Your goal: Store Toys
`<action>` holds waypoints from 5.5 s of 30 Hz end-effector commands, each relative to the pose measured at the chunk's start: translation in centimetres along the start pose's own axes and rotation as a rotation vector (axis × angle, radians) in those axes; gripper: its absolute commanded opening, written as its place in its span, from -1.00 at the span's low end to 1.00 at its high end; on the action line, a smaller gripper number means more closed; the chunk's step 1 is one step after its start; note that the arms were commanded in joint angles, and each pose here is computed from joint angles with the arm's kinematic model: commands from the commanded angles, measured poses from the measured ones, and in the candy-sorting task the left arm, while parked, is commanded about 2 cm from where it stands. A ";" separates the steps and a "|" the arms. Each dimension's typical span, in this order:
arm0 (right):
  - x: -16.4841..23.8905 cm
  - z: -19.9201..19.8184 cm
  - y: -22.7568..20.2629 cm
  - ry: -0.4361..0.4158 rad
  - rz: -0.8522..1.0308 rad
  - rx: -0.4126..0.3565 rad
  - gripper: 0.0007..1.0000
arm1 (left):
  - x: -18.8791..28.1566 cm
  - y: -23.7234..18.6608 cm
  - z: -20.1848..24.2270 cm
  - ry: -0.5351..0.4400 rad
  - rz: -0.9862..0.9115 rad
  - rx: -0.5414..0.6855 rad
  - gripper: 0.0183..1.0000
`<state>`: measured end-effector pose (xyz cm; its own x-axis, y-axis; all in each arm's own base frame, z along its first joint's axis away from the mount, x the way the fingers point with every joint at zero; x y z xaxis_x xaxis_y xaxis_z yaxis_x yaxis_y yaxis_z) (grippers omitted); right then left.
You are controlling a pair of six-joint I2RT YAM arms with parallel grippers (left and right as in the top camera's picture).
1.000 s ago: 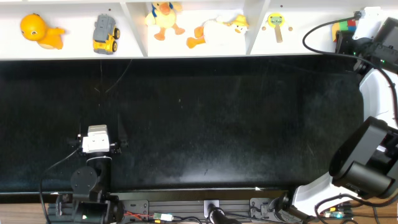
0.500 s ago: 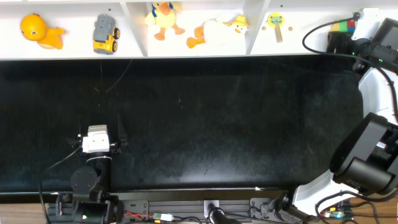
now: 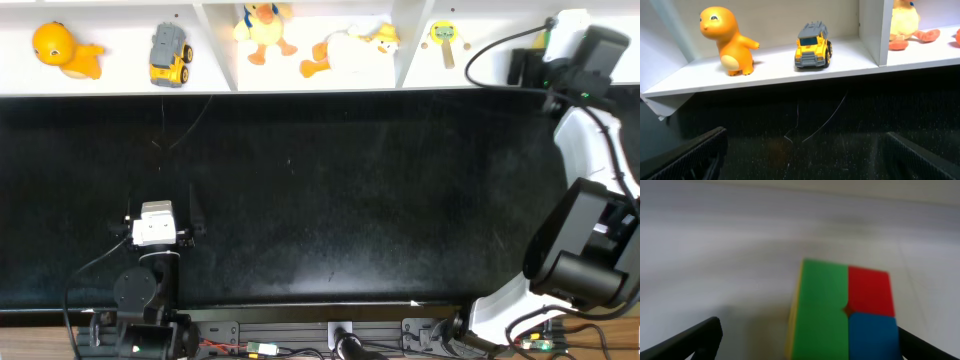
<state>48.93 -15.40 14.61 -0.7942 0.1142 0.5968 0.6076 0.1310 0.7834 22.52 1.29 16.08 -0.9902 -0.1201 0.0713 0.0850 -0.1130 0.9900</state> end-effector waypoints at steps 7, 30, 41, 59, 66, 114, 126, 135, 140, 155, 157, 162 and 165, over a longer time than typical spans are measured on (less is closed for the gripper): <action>5.2 -0.8 -0.5 -0.072 -0.063 -0.056 0.99 | 0.0 0.1 0.1 0.009 -0.010 -0.013 1.00; 18.1 2.1 -3.2 -0.154 -0.233 -0.107 0.99 | 0.0 0.1 0.1 0.009 -0.010 -0.013 1.00; 18.9 4.6 -2.3 -0.150 -0.267 -0.083 1.00 | 0.0 0.1 0.1 0.009 -0.010 -0.013 1.00; 18.2 6.4 -0.6 -0.215 -0.314 -0.175 0.99 | 0.0 0.1 0.1 0.009 -0.010 -0.013 1.00; 17.7 8.2 -2.0 -0.218 -0.310 -0.180 1.00 | 0.0 0.1 0.1 0.009 -0.010 -0.013 1.00; 19.8 11.9 -16.6 -0.134 -0.336 -0.141 0.99 | 0.0 0.1 0.1 0.009 -0.010 -0.013 1.00; 22.2 10.4 -14.1 -0.187 -0.500 -0.178 0.99 | 0.0 0.1 0.1 0.009 -0.010 -0.013 1.00; 24.3 10.0 -12.4 -0.200 -0.627 -0.193 0.99 | 0.0 0.1 0.1 0.009 -0.010 -0.013 1.00; 24.4 10.0 -12.4 -0.200 -0.629 -0.193 0.99 | 0.0 0.1 0.1 0.009 -0.010 -0.013 1.00; 24.4 12.5 -11.8 -0.092 -0.645 -0.158 0.99 | 0.0 0.1 0.1 0.009 -0.010 -0.013 1.00; 24.4 12.5 -11.8 -0.092 -0.645 -0.158 0.99 | 0.0 0.1 0.1 0.009 -0.010 -0.013 1.00; 24.4 12.5 -11.8 -0.093 -0.644 -0.158 0.99 | 0.0 0.1 0.1 0.009 -0.010 -0.013 1.00; 24.4 12.5 -11.9 -0.093 -0.644 -0.158 0.99 | 0.0 0.1 0.1 0.009 -0.010 -0.013 1.00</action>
<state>22.50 -1.95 17.97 -0.9890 0.1480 -0.0071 0.0008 0.0534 0.9986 22.52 1.29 16.08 -0.9902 -0.1201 0.0713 0.0850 -0.1130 0.9900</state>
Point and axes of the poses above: each gripper's point midway between its finger pads, its own x axis back along the fingers, its own z axis along the line the jaws close on, y = z × x, the point moved 2 cm from there along x, back along the fingers, and after that the axes turned 3 degrees about x, right-handed, at the moved point
